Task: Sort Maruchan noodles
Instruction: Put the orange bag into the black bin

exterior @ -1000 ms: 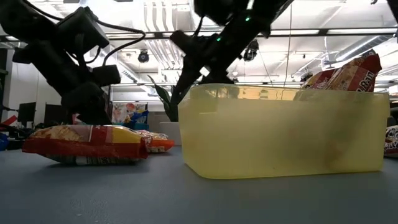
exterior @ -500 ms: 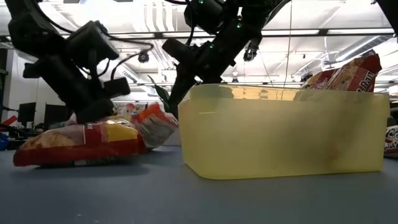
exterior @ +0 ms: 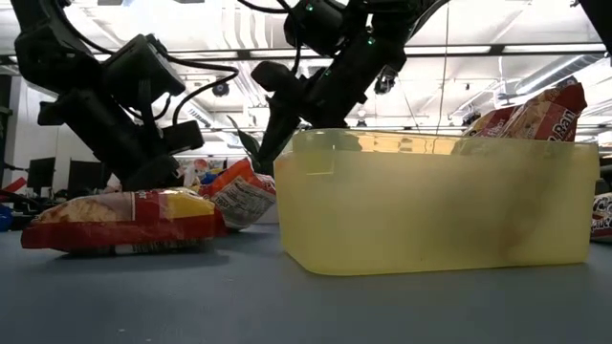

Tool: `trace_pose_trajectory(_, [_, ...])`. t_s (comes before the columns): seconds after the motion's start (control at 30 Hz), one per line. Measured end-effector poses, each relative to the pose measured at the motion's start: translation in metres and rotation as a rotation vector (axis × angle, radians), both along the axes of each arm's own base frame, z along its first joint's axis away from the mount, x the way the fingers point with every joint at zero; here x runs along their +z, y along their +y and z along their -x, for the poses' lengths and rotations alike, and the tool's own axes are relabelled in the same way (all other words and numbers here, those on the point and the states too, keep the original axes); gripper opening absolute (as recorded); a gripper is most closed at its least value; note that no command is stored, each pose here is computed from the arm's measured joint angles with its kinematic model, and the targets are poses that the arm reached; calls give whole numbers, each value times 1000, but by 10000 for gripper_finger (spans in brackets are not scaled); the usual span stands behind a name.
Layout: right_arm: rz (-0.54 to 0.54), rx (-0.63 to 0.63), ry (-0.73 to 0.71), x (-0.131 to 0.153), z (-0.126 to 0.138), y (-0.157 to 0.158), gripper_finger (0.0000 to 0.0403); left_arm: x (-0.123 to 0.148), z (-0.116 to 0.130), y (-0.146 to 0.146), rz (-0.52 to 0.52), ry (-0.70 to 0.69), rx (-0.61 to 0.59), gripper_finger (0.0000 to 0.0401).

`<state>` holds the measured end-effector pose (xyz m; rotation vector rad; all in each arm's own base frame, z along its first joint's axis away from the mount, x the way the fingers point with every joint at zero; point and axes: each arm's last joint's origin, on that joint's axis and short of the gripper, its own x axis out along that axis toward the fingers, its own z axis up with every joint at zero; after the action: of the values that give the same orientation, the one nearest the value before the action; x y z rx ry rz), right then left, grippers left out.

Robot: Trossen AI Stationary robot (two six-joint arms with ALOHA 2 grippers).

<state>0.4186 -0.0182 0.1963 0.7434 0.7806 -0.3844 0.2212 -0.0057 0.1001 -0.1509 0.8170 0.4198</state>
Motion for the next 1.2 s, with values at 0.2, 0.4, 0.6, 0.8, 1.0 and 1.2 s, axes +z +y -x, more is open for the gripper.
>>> trace_pose_trajectory(0.2, [-37,-28,18,-4,0,6,291,0,0,0,-1,-2,1,0])
trace_pose_trajectory(0.4, [-60,-48,-21,-24,-12,7,288,0,0,0,-4,-10,0,0])
trace_pose_trajectory(0.6, [-114,-37,-78,-37,-22,7,273,0,-1,0,-11,-14,-5,0])
trace_pose_trajectory(0.8, [-106,-42,-120,-32,-24,4,230,1,-1,0,-13,-20,-5,0])
trace_pose_trajectory(1.0, [-86,-33,-139,-31,-25,4,179,2,-1,0,-12,-26,-3,0])
trace_pose_trajectory(1.2, [-52,-2,-154,-29,-26,4,143,14,3,0,-7,-52,-19,0])
